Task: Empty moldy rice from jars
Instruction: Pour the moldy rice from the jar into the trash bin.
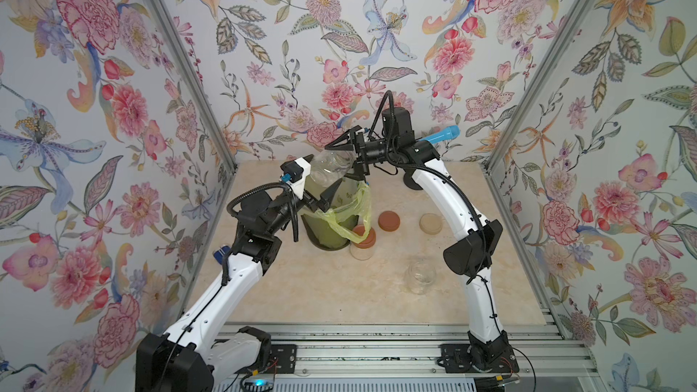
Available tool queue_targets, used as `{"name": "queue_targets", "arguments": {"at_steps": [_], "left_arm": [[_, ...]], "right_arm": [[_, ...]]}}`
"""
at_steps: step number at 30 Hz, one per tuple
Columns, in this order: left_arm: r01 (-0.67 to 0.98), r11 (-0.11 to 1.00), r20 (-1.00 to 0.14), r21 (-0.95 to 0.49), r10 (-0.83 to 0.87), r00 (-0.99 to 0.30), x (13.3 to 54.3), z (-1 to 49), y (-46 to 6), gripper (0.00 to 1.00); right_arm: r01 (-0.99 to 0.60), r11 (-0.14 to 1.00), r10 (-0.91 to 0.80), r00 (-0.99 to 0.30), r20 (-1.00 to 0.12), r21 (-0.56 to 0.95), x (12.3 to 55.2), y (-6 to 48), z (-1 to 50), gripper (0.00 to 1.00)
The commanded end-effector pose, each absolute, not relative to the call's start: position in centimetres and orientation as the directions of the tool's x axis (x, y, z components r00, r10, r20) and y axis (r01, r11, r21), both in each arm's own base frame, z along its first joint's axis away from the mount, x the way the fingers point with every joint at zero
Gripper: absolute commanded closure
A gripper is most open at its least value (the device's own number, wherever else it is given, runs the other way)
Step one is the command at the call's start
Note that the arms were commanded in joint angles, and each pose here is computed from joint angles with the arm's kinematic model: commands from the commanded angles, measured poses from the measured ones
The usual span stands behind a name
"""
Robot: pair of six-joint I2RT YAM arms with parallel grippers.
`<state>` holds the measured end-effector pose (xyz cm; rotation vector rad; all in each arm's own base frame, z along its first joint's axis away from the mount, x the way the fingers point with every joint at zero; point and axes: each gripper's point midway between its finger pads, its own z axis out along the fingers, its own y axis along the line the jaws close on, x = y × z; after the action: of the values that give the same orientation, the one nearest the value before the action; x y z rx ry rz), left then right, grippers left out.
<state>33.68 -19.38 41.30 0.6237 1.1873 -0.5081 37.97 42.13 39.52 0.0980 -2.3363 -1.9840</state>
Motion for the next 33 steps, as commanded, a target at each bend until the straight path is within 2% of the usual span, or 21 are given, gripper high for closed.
{"name": "queue_targets", "arguments": {"at_steps": [1,16,22,24,27,31,32,33], "left_arm": [[0.675,0.725,-0.954,0.136,-0.087,0.286,34.2,40.8,-19.4,0.01],[0.695,0.715,-0.936,0.070,-0.194,0.294,35.6,40.3,-19.5,0.01],[0.702,0.711,-0.937,0.054,-0.206,0.281,35.8,40.2,-19.7,0.08],[0.698,0.714,-0.940,0.050,-0.203,0.275,35.9,40.1,-19.6,0.15],[0.698,0.715,-0.942,0.046,-0.201,0.267,36.1,40.0,-19.6,0.31],[0.692,0.720,-0.946,0.048,-0.190,0.263,36.3,40.1,-19.5,0.73],[0.691,0.721,-0.948,0.048,-0.186,0.259,36.3,40.1,-19.5,0.79],[0.692,0.721,-0.949,0.049,-0.182,0.256,36.4,40.1,-19.5,0.81]], "right_arm": [[-0.043,0.092,-0.080,-0.996,-0.035,0.995,37.4,41.9,43.1,1.00],[-0.011,0.028,-0.077,-0.997,-0.008,1.000,37.3,42.2,44.8,1.00],[-0.015,0.022,-0.082,-0.997,-0.014,1.000,37.2,42.4,44.7,1.00],[-0.016,0.021,-0.084,-0.996,-0.014,1.000,37.2,42.5,44.7,1.00],[-0.021,0.021,-0.082,-0.996,-0.019,1.000,37.3,42.6,44.6,1.00],[-0.035,0.021,-0.084,-0.996,-0.033,0.999,37.4,42.5,44.5,1.00],[-0.037,0.023,-0.083,-0.996,-0.035,0.999,37.4,42.5,44.4,1.00],[-0.039,0.023,-0.081,-0.996,-0.037,0.999,37.4,42.5,44.4,1.00]]}}
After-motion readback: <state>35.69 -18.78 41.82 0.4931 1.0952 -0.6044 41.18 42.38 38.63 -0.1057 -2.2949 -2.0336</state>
